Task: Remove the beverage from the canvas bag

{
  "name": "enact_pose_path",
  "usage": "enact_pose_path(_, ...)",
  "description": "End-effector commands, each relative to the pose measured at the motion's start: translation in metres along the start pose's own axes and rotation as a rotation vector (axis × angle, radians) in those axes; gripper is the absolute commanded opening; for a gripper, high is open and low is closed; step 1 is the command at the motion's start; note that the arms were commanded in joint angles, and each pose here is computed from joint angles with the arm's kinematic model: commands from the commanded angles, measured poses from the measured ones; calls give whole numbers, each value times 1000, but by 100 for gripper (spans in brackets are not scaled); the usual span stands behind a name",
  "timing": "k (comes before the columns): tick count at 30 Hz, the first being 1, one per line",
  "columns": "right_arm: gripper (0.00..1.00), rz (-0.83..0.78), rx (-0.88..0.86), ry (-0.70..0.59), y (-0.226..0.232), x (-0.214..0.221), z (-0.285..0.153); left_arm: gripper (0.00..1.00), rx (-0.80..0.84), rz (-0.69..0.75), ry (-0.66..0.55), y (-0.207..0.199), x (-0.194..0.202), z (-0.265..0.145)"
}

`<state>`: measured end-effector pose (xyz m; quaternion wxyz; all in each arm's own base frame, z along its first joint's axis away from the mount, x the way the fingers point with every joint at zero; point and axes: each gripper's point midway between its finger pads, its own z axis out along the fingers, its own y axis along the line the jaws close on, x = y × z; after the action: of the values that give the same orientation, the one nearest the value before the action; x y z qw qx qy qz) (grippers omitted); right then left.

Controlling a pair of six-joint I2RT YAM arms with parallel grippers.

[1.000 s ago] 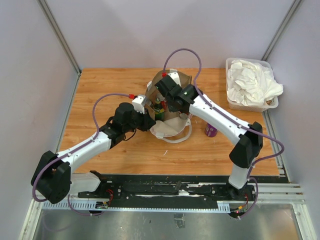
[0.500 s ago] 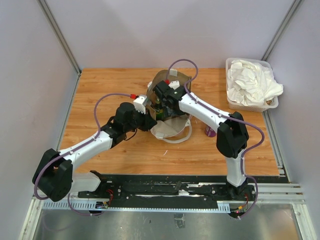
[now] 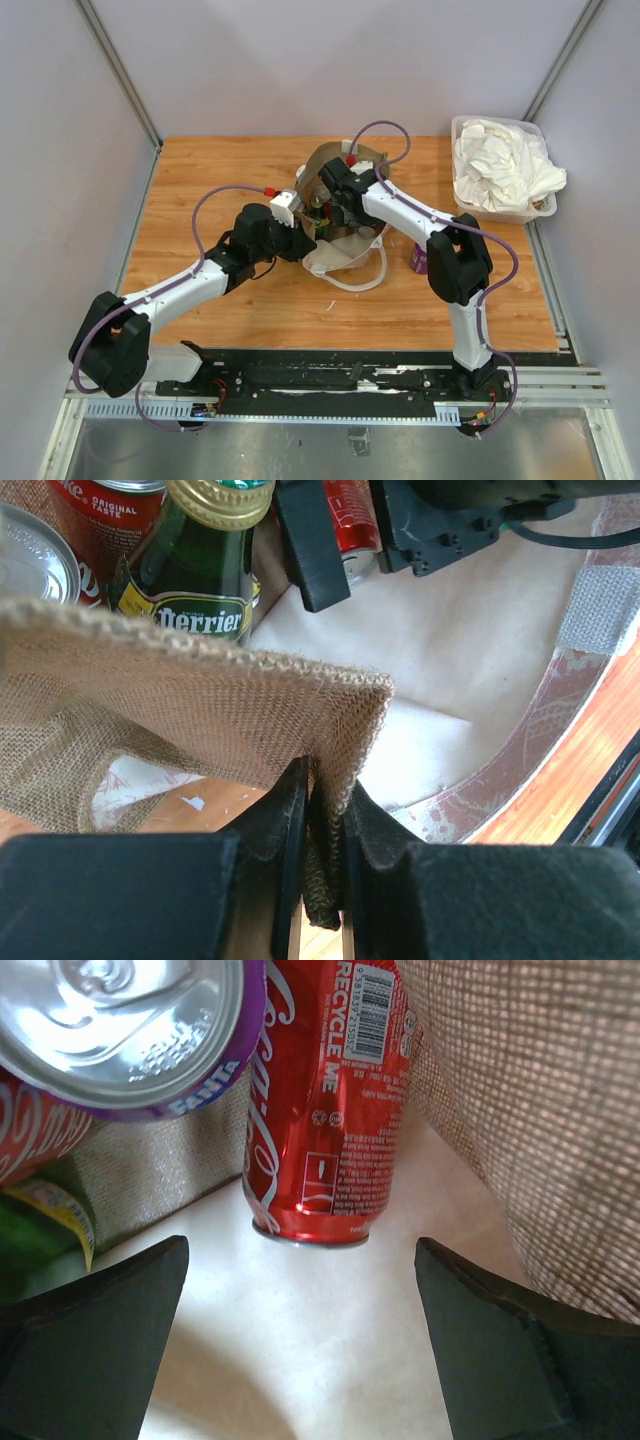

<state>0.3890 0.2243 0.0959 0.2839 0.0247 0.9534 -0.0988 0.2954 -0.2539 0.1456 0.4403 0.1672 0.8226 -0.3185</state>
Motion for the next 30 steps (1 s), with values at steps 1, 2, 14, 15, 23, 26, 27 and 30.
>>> enact_pose_path(1, 97, 46, 96, 34, -22, 3, 30, 0, -38, 12, 84, 10, 19, 5)
enact_pose_path(2, 97, 48, 100, 40, -23, 4, 34, 0, -38, 14, 88, 10, 20, 6)
enact_pose_path(14, 98, 37, 152, 90, -33, 16, 65, 0, -40, 17, 93, 11, 19, 11)
enact_pose_path(15, 97, 37, 160, 89, -34, 16, 67, 0, -42, 16, 91, 11, 18, 11)
enact_pose_path(23, 78, 34, 244, 77, -49, 28, 85, 0, -49, 26, 85, 12, 17, 8)
enact_pose_path(26, 63, 27, 259, 57, -52, 29, 92, 1, -53, 28, 91, 13, 18, 7)
enact_pose_path(27, 56, 28, 261, 50, -53, 28, 93, 1, -54, 30, 92, 13, 19, 6)
enact_pose_path(30, 45, 33, 245, 29, -54, 22, 92, 1, -62, 31, 93, 14, 19, 4)
